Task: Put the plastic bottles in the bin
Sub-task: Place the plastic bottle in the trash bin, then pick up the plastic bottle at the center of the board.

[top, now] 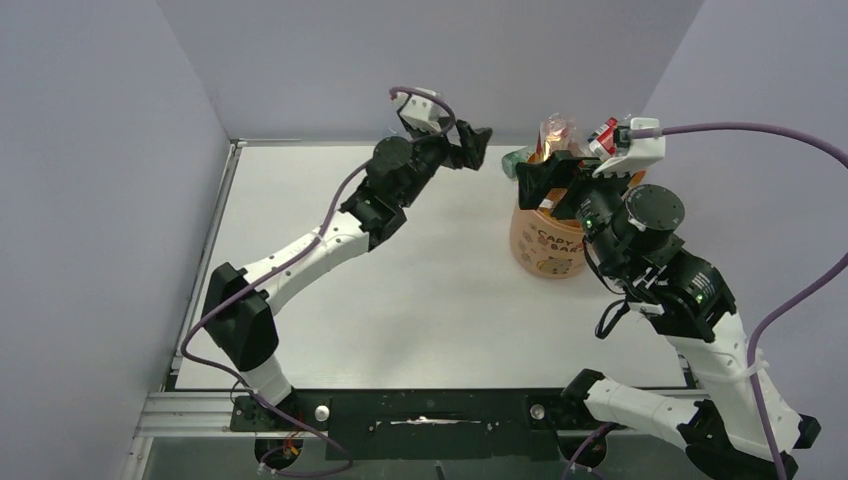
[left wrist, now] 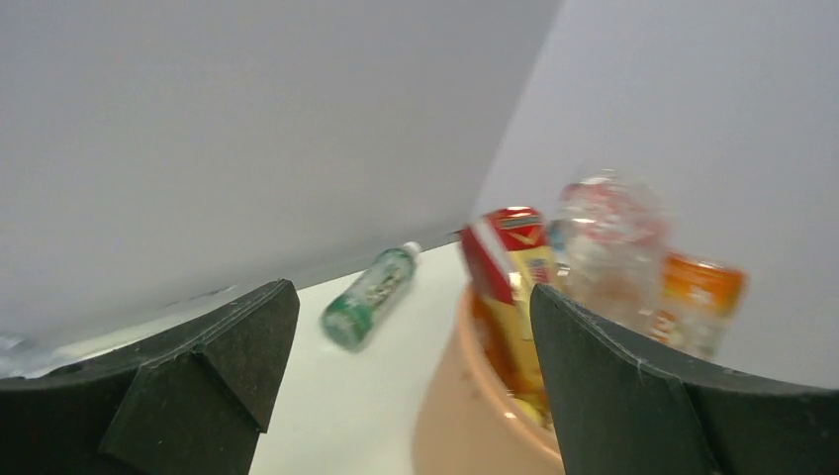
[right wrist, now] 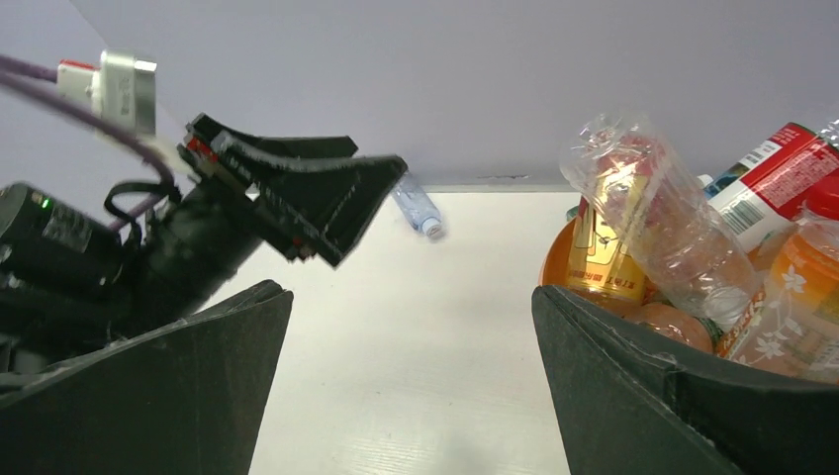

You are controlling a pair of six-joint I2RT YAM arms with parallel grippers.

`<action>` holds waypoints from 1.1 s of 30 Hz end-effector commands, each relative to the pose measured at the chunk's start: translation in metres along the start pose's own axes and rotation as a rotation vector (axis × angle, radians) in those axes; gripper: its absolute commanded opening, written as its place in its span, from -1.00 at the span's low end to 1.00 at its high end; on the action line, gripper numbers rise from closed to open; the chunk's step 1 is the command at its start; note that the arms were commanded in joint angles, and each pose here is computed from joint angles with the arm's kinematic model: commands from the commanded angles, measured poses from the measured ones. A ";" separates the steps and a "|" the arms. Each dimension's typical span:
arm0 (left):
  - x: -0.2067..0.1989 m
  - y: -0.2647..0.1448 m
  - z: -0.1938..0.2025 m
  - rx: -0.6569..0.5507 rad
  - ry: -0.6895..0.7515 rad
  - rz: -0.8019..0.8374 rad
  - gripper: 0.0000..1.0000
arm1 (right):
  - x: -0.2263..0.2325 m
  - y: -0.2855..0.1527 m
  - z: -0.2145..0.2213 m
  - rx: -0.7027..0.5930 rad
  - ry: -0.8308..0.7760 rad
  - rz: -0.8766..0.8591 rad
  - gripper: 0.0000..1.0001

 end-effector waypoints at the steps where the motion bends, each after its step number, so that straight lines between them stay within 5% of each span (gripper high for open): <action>1: 0.064 0.012 -0.003 0.078 -0.096 -0.233 0.76 | 0.008 0.005 -0.012 -0.028 0.023 -0.046 0.96; 19: 0.255 0.085 0.071 0.176 -0.209 -0.591 0.77 | 0.036 0.057 0.030 0.116 -0.064 -0.112 0.96; 33: 0.322 0.091 0.143 0.223 -0.329 -0.683 0.77 | 0.040 0.085 0.064 0.193 -0.074 -0.140 0.96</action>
Point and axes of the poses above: each gripper's point midway between its finger pads, its own y axis out along the fingers, its own x axis along the line the jaws close on, z = x × y, the point moved 9 cm from there along -y, back along the fingers, and after that the axes turned 4 degrees about -y, right-handed, at the moved point
